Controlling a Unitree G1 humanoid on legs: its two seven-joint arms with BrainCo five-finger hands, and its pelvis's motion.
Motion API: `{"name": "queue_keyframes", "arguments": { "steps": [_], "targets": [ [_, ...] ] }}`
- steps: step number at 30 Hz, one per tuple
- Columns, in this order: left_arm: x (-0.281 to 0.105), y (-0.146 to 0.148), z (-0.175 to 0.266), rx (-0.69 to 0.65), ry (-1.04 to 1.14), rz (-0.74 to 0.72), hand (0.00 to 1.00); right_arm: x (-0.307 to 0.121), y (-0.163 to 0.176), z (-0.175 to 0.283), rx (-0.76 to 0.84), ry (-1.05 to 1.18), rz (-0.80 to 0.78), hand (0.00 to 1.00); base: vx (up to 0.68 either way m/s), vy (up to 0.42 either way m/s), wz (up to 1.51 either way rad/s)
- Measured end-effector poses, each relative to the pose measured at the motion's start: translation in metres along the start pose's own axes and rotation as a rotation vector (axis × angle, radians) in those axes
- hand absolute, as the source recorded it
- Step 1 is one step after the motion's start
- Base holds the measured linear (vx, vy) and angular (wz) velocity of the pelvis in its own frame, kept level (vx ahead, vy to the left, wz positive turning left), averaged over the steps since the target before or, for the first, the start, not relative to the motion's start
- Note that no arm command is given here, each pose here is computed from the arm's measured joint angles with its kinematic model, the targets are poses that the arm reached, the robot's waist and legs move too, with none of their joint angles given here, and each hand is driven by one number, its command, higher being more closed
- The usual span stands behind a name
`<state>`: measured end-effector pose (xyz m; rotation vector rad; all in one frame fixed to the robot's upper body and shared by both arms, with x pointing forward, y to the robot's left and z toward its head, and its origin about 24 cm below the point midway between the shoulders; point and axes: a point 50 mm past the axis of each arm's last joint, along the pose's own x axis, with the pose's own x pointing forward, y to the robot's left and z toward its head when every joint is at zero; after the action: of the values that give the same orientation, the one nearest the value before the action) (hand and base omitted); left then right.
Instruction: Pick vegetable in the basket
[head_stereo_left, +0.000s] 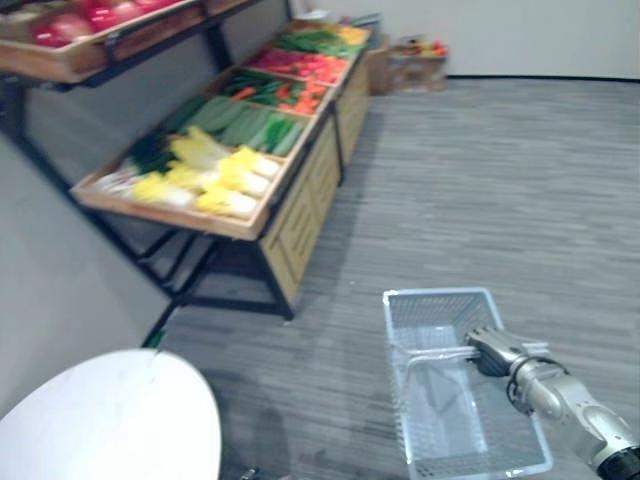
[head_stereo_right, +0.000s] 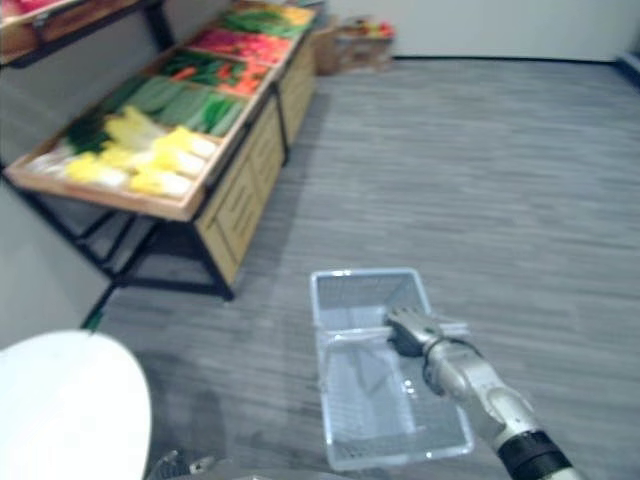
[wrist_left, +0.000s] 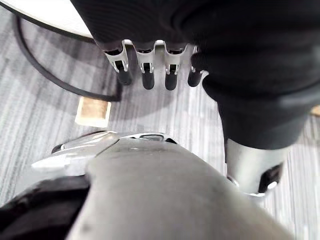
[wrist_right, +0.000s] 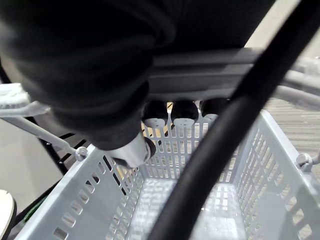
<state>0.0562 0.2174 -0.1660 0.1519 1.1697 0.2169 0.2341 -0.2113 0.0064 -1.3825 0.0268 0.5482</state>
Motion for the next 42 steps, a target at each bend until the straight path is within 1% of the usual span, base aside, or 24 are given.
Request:
{"name": "queue_keyframes", "arguments": {
  "steps": [2, 6, 9, 14, 18, 19, 22, 23, 28, 30, 32, 35, 39, 40, 42],
  "targets": [
    [-0.001, -0.004, 0.000, -0.014, -0.003, -0.008, 0.00, -0.001, -0.001, -0.001, 0.012, 0.001, -0.003, 1.00, -0.05, 0.172, -0.94],
    [0.000, 0.005, 0.002, -0.027, -0.012, 0.012, 0.00, -0.001, 0.003, -0.002, 0.046, 0.009, 0.007, 1.00, 0.03, 0.210, -0.48],
    [0.000, 0.001, 0.003, -0.040, -0.015, -0.012, 0.00, -0.004, 0.005, -0.010, 0.070, 0.041, 0.010, 1.00, 0.09, 0.182, -0.05],
    [0.000, -0.002, 0.004, -0.013, -0.021, -0.029, 0.00, -0.008, 0.012, -0.013, 0.131, 0.085, -0.004, 1.00, 0.11, 0.063, -0.08],
    [0.001, -0.003, 0.008, 0.036, -0.034, -0.039, 0.00, -0.008, 0.002, -0.026, 0.158, 0.160, -0.078, 1.00, 0.02, 0.073, -0.34],
    [0.002, 0.001, 0.009, 0.061, -0.038, -0.033, 0.00, -0.009, -0.001, -0.030, 0.167, 0.180, -0.110, 1.00, -0.04, 0.063, -0.21],
    [0.003, 0.007, 0.013, 0.085, -0.043, -0.018, 0.00, -0.011, 0.002, -0.029, 0.200, 0.198, -0.138, 1.00, 0.04, 0.067, -0.01],
    [0.006, 0.013, 0.023, 0.096, -0.063, -0.002, 0.00, -0.012, 0.005, -0.028, 0.217, 0.202, -0.144, 1.00, 0.16, 0.047, 0.06],
    [0.012, 0.011, 0.080, 0.104, -0.222, 0.007, 0.00, -0.011, 0.009, -0.025, 0.253, 0.207, -0.161, 1.00, 0.27, -0.053, 0.14],
    [0.011, 0.010, 0.091, 0.104, -0.258, 0.006, 0.00, -0.013, 0.010, -0.027, 0.281, 0.235, -0.180, 1.00, 0.48, -0.177, 0.53],
    [0.010, 0.001, 0.099, 0.096, -0.295, -0.014, 0.00, -0.019, 0.009, -0.037, 0.285, 0.287, -0.193, 1.00, 0.75, -0.328, 0.42],
    [0.010, 0.002, 0.093, 0.084, -0.277, -0.010, 0.00, -0.018, 0.010, -0.035, 0.287, 0.280, -0.175, 1.00, 0.55, -0.295, 0.02],
    [0.008, -0.008, 0.064, 0.045, -0.199, -0.032, 0.00, -0.031, 0.028, -0.037, 0.301, 0.312, -0.108, 1.00, 0.60, -0.228, 0.13],
    [0.008, -0.007, 0.058, 0.030, -0.184, -0.027, 0.00, -0.035, 0.031, -0.038, 0.297, 0.320, -0.098, 1.00, 0.42, -0.114, -0.04],
    [0.007, -0.001, 0.049, 0.031, -0.159, -0.011, 0.00, -0.040, 0.024, -0.045, 0.262, 0.329, -0.104, 1.00, 0.43, -0.068, 0.09]
  ]
}}
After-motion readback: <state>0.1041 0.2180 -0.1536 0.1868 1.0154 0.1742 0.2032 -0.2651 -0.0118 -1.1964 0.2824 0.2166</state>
